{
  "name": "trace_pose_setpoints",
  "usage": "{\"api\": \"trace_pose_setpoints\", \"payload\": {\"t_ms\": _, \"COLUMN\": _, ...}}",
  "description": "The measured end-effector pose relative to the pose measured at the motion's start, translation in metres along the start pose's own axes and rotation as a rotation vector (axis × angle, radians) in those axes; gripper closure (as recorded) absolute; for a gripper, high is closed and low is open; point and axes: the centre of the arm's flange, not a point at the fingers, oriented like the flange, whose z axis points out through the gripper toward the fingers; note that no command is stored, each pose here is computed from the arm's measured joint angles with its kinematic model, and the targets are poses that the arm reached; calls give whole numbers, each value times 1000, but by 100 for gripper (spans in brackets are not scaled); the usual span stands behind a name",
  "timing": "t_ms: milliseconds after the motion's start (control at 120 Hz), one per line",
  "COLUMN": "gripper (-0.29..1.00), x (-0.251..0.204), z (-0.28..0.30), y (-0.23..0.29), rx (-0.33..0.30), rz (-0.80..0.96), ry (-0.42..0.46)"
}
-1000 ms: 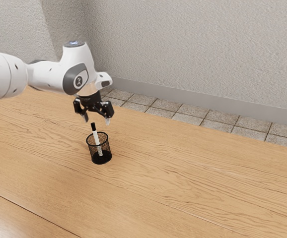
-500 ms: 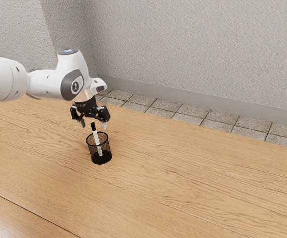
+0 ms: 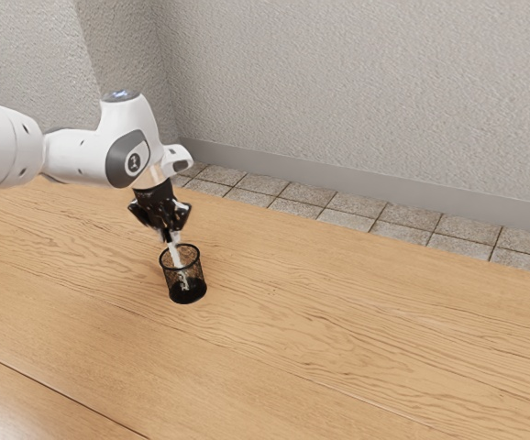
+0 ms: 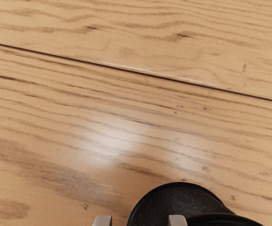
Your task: Take the marker out of the pen holder and place it to the left of the pen holder.
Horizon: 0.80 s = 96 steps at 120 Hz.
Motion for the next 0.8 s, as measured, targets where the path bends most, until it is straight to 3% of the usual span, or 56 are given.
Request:
{"api": "trace_pose_setpoints", "payload": {"t_ms": 267, "gripper": 73, "x": -14, "z": -42, "y": 17, "rx": 8, "rz": 41, "ry": 48}}
{"api": "trace_pose_setpoints", "payload": {"t_ms": 533, "gripper": 75, "x": -4, "z": -131, "y": 20, "rx": 109, "rz": 100, "ry": 175}}
{"api": "trace_pose_setpoints", "payload": {"t_ms": 692, "gripper": 76, "x": 27, "z": -97, "y": -48, "rx": 171, "rz": 10, "ry": 37}}
{"api": "trace_pose_setpoints", "payload": {"t_ms": 800, "gripper": 76, "x": 37, "z": -60, "y": -78, "rx": 174, "rz": -32, "ry": -101}}
